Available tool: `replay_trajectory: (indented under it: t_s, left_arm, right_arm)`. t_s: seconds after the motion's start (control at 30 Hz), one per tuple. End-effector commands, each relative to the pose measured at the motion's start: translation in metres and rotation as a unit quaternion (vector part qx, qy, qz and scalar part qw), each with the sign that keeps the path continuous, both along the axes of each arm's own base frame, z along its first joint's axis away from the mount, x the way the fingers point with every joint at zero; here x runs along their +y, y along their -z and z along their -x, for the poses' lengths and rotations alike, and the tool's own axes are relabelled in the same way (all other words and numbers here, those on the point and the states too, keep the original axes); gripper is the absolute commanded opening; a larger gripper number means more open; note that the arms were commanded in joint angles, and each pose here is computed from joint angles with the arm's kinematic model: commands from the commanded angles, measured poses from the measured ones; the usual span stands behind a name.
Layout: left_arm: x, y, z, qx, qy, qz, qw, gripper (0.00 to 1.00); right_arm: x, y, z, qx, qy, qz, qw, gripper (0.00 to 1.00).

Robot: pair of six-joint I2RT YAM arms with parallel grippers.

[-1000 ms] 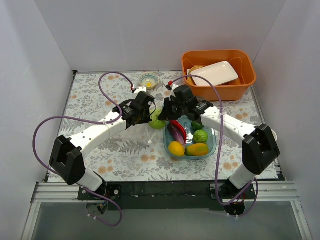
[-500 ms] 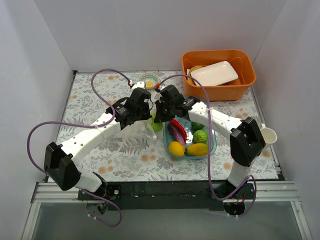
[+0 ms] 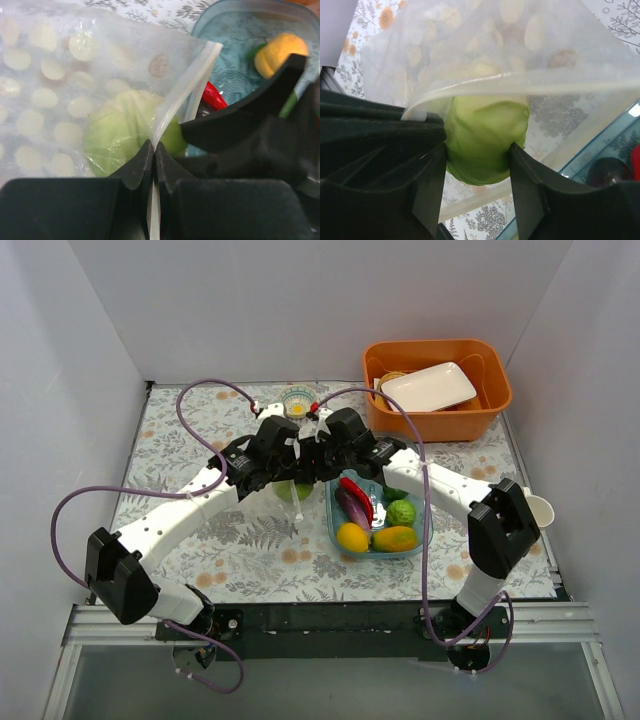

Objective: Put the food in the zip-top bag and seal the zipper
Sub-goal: Place the fake vegetable in the zipper food storage bag.

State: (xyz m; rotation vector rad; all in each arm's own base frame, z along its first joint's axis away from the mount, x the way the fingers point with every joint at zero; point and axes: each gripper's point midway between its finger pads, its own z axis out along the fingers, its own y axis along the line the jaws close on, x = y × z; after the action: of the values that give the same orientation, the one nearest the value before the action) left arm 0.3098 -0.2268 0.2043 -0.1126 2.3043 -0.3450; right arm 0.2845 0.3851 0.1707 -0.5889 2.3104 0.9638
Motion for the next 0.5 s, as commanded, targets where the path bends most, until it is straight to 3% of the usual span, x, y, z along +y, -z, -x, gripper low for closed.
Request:
replay_trajectory:
  t_s: [0.0,0.07,0.47]
  left_arm:
    - [0.008,-0.004,0.004,-0.005,-0.018,0.0,1.0,0.0]
    - [0.011,-0.006,0.004,-0.008,-0.027,-0.001,1.0,0.0]
    - [0.028,-0.015,0.0,-0.022,-0.061,-0.011,0.998,0.0]
  right_arm:
    - [0.011,-0.043,0.004,-0.045,-0.026,-0.064,0.997,0.64]
    - [0.006,-0.046,0.004,-0.052,-0.017,-0.063,0.996,0.72]
    - [-0.053,-0.077,-0.006,-0.106,0.077,-0.062,0.989,0.8]
